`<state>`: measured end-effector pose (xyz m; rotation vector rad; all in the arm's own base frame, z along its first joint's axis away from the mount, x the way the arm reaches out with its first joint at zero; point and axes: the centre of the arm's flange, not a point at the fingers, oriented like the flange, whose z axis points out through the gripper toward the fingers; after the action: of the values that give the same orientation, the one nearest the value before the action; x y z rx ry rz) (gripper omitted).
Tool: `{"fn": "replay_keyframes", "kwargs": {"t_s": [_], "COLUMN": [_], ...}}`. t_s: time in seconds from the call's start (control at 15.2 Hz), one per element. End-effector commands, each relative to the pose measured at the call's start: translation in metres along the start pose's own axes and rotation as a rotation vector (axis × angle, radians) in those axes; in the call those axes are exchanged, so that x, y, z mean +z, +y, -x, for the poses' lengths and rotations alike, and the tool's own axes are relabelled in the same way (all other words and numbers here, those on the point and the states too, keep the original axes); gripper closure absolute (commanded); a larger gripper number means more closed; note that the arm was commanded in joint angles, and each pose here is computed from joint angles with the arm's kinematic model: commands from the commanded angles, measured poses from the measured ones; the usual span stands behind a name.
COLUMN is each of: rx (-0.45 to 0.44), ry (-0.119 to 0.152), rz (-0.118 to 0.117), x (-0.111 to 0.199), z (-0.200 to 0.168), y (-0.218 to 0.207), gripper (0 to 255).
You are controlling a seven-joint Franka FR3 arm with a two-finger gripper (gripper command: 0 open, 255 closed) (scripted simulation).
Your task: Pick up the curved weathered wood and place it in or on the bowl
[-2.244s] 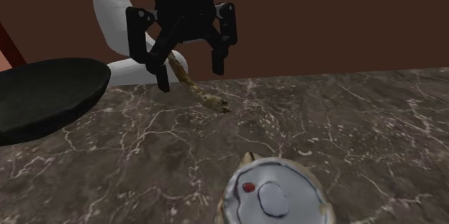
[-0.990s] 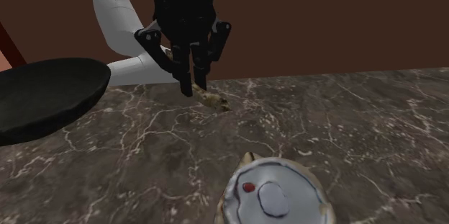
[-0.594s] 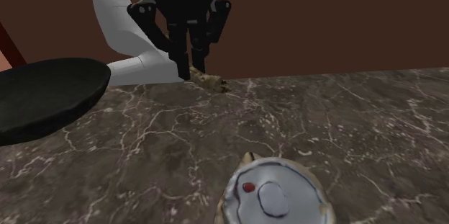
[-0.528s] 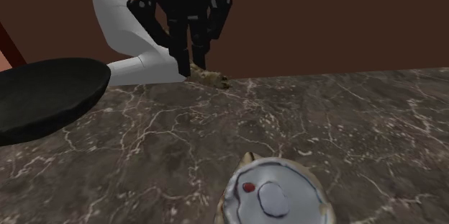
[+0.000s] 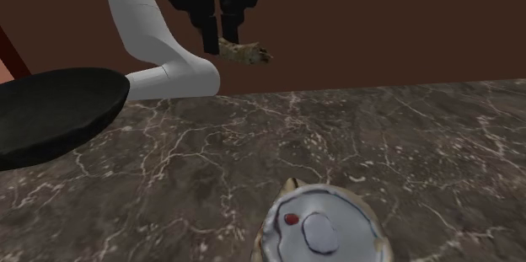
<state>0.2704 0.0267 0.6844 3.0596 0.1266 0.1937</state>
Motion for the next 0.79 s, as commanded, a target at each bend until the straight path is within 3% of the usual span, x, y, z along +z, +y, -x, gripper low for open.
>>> {"fn": "replay_keyframes", "kwargs": {"t_s": [0.0, 0.4, 0.73], "rx": [0.0, 0.0, 0.0], "ry": [0.0, 0.0, 0.0], "rz": [0.0, 0.0, 0.0], "x": [-0.01, -0.04, -0.038], "z": [-0.002, -0.005, 0.024], "y": [0.002, 0.004, 0.063], "gripper": [255, 255, 255]}}
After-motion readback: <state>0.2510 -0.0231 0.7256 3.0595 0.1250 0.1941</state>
